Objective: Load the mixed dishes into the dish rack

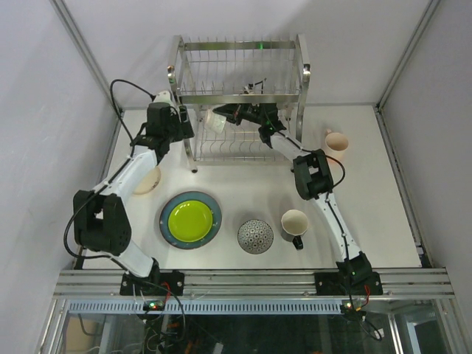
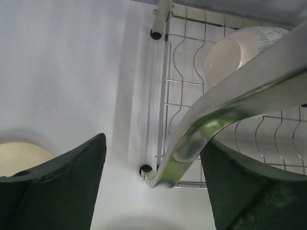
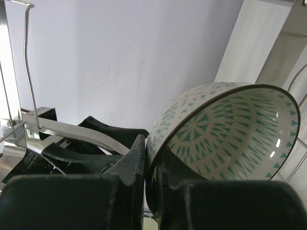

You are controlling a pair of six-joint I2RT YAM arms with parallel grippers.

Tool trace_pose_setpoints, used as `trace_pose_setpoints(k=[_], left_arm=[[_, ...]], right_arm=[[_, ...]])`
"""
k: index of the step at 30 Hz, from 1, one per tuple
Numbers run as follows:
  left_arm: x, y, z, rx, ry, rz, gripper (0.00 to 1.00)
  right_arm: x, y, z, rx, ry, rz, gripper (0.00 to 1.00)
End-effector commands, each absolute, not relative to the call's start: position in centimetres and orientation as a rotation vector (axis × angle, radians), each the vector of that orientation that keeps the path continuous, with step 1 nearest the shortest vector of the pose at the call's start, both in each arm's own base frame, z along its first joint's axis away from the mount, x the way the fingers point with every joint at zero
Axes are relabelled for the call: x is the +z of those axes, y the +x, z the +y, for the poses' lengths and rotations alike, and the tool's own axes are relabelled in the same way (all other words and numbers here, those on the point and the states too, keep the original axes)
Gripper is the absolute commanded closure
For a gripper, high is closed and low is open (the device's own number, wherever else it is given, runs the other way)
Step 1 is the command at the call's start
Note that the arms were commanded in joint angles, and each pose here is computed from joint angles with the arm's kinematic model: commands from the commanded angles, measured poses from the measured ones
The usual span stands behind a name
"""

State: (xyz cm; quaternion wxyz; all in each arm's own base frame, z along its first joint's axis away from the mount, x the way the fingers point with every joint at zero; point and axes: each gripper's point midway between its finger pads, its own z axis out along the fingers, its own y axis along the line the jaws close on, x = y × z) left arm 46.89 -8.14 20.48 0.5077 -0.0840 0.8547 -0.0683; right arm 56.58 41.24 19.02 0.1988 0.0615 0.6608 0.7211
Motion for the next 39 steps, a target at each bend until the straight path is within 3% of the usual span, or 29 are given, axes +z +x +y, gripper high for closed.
trace_pose_setpoints(k=[1, 4, 6, 14, 30, 39], left_arm=[[25.3, 49.2, -8.4, -0.146, -0.178, 1.904, 0.24], [24.7, 49.5, -8.5, -0.132, -0.177, 1.911, 0.48], [24.4, 49.5, -8.4, -0.126, -0.18, 1.918, 0.58], [22.5, 48.1, -10.1, -0.202, -0.061, 2.0, 0.7], [19.7, 39.5, -10.3, -0.278, 0.151, 2.062, 0.71], [19.5, 39.0, -7.9, -0.227, 0.103, 2.08, 0.66]], right_arm=[[25.5, 56.2, 40.1, 2.031, 0.048, 1.672, 1.0], [25.3, 56.1, 40.1, 2.041, 0.055, 1.676, 1.0], [25.1, 55.9, 40.2, 2.045, 0.059, 1.682, 1.0], [24.7, 55.0, 40.7, 2.019, 0.016, 1.717, 1.0], [28.9, 50.1, 42.5, 2.097, -0.054, 1.552, 1.0], [29.0, 48.5, 45.3, 2.138, -0.11, 1.572, 1.0]])
